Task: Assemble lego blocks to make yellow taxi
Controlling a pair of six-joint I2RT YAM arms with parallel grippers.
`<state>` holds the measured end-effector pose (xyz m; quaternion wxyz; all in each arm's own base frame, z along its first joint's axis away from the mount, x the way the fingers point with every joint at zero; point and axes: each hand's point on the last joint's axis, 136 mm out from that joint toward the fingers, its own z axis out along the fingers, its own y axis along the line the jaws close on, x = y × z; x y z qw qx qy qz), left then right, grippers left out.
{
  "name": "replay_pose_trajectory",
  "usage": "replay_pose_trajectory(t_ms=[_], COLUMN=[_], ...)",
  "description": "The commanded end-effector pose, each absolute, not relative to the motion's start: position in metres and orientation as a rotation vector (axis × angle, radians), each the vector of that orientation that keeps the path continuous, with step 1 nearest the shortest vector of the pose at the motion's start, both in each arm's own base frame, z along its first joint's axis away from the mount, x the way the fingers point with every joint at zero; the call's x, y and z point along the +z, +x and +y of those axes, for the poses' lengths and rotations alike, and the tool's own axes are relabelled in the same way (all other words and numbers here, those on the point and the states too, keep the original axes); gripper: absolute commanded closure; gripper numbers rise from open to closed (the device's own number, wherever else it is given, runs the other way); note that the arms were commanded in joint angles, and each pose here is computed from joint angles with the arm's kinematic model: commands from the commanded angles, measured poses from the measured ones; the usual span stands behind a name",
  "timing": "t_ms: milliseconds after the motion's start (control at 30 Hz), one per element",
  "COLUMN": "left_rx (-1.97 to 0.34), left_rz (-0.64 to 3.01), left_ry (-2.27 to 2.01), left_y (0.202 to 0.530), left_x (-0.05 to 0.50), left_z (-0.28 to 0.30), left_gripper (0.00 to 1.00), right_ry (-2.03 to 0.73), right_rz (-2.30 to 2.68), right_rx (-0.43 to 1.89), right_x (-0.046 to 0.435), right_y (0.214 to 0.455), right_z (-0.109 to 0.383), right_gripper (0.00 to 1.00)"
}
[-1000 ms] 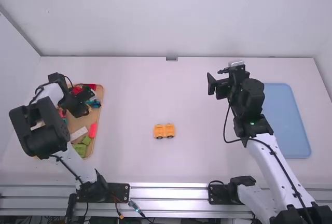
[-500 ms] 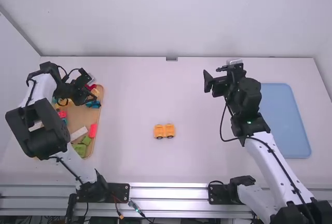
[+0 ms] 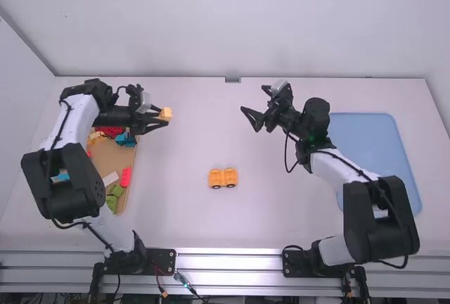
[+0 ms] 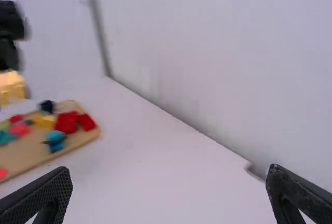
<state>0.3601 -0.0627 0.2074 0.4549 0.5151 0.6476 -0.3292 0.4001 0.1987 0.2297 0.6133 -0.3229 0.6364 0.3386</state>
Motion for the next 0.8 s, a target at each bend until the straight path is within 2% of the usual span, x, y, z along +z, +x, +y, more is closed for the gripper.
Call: replay_pose_trajectory(t_ms=[0,267,567,700,767], left_rx=[-0.873,-0.974,-1.055,-1.09,-1.096], left_rz=[1.407,1.291,1.257,1.284,1.285], left_ry=[1.292,1.369,1.385,1.353,1.347], left_y=[0.353,0.349,0.358,0.364,0.365], left_x=[0.224,0.225,0.233,0.232,0.229], left_z=[-0.096,-0.154,-0.199,-0.207,-0.209], left_gripper=[0.87,0.89,0.92,0.92,0.91], right_ry=[-0.86,-0.923,-1.044,-1.063,-1.059], right_rz=[1.397,1.342,1.223,1.194,1.189], right_rx=[1.025,1.162,1.152,1.129,1.125], right_x=[0.236,0.227,0.233,0.234,0.238], right_y=[0.377,0.365,0.343,0.342,0.345], right_z=[0.21,0.219,0.252,0.254,0.252], right_gripper=[0.01,0.01,0.01,0.0,0.05])
